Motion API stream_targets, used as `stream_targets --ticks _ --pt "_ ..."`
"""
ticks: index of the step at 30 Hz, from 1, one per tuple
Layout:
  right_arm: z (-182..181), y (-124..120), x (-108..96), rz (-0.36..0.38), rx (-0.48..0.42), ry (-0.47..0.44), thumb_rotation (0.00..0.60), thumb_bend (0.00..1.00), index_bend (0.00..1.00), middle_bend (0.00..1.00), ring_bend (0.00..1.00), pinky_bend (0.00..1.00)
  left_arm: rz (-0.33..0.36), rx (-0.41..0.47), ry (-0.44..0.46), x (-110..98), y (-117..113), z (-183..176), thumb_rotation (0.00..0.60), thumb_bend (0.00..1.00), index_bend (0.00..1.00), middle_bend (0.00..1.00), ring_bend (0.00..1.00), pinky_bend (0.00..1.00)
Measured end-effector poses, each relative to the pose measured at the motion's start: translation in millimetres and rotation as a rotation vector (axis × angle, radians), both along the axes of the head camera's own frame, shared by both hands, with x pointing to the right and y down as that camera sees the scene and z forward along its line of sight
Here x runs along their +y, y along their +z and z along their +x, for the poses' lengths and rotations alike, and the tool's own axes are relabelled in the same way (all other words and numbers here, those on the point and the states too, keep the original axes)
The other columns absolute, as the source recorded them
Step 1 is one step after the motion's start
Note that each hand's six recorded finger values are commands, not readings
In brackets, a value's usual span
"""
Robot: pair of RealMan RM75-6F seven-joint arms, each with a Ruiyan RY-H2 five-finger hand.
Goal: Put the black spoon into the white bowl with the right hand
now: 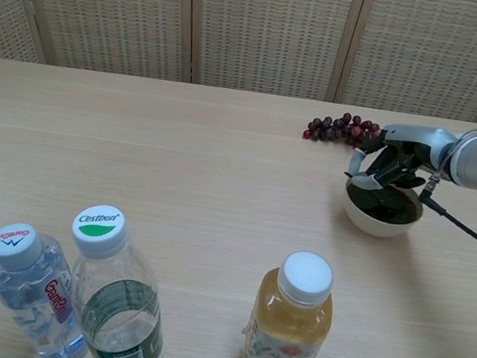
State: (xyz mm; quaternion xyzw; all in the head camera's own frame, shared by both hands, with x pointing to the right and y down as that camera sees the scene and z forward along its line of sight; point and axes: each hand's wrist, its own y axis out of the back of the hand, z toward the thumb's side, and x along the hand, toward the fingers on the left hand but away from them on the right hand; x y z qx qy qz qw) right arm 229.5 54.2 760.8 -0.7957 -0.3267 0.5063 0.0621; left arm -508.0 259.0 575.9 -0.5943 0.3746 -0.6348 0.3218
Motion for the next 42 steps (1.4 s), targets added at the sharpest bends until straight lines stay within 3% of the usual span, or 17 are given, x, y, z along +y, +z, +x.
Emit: stream_targets --ticks 9,18,27,42 --pt "14.3 5.7 -14.6 0.022 0.039 0.030 0.600 0.80 0.76 0.97 0.99 1.00 -0.004 -0.005 -0.005 1.1 -0.4 0.2 0.600 0.48 0.03 0.00 0.00 0.00" --pt "27.9 3.4 -5.2 -0.010 0.042 0.033 0.600 0.80 0.76 0.97 0.99 1.00 -0.005 0.004 0.004 -0.3 1.6 2.8 0.600 0.48 0.03 0.00 0.00 0.00" --pt "16.0 -0.9 7.5 -0.036 0.004 0.001 0.600 0.80 0.76 0.97 0.99 1.00 -0.006 0.006 -0.002 1.7 1.8 1.0 0.600 0.48 0.03 0.00 0.00 0.00" --pt "4.5 -0.1 -10.4 0.000 0.004 0.009 0.600 0.80 0.76 0.97 0.99 1.00 -0.013 -0.003 -0.018 5.6 0.6 -3.2 0.600 0.48 0.02 0.00 0.00 0.00"
